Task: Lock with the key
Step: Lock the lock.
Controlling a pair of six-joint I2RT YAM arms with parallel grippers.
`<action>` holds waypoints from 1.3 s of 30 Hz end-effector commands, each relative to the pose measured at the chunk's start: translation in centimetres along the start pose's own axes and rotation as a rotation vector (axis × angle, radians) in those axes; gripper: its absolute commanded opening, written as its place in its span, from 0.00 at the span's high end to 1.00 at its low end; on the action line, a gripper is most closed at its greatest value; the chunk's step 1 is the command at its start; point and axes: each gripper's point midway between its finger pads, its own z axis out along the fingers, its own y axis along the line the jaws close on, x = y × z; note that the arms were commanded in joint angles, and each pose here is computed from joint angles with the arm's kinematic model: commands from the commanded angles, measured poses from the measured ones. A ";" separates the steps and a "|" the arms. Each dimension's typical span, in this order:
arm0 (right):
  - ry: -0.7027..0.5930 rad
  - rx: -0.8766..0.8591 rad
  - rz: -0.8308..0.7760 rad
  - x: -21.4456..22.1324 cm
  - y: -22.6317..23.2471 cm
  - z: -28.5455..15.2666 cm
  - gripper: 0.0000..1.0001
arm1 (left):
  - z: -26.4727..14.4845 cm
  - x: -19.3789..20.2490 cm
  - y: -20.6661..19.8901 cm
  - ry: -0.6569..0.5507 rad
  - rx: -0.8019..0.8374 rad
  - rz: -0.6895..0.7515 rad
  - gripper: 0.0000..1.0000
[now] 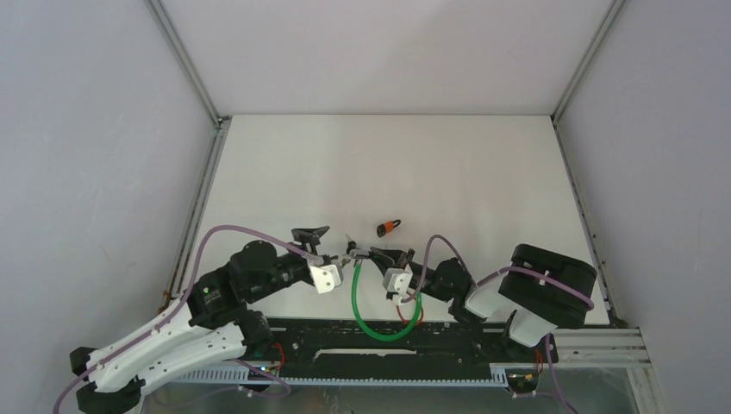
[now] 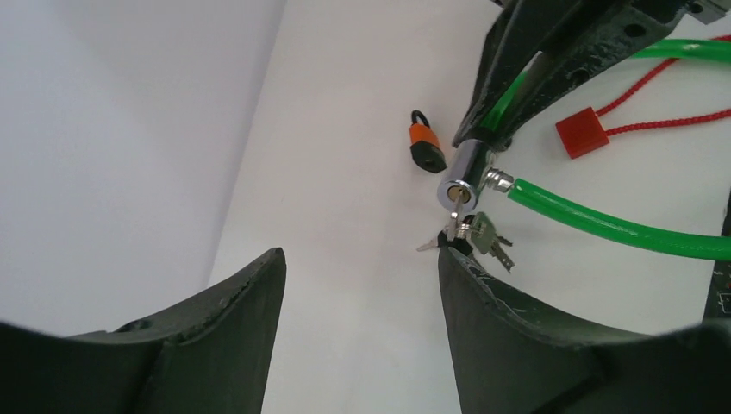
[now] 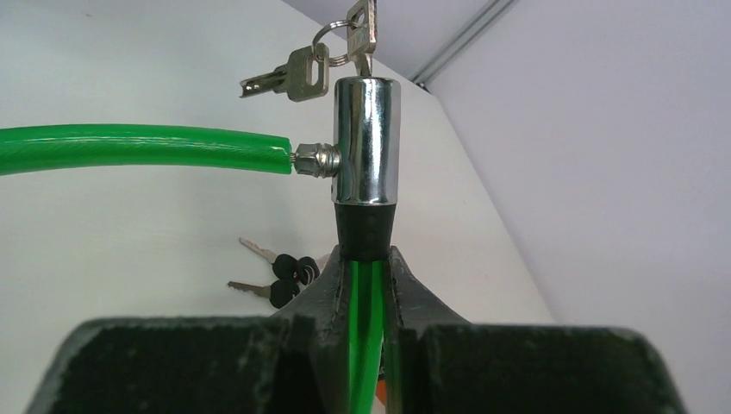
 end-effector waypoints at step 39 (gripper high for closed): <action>-0.071 0.008 -0.129 -2.0 -0.4 0.0 1.00 | 2.1 -0.8 -4.6 -0.094 0.363 -0.114 0.68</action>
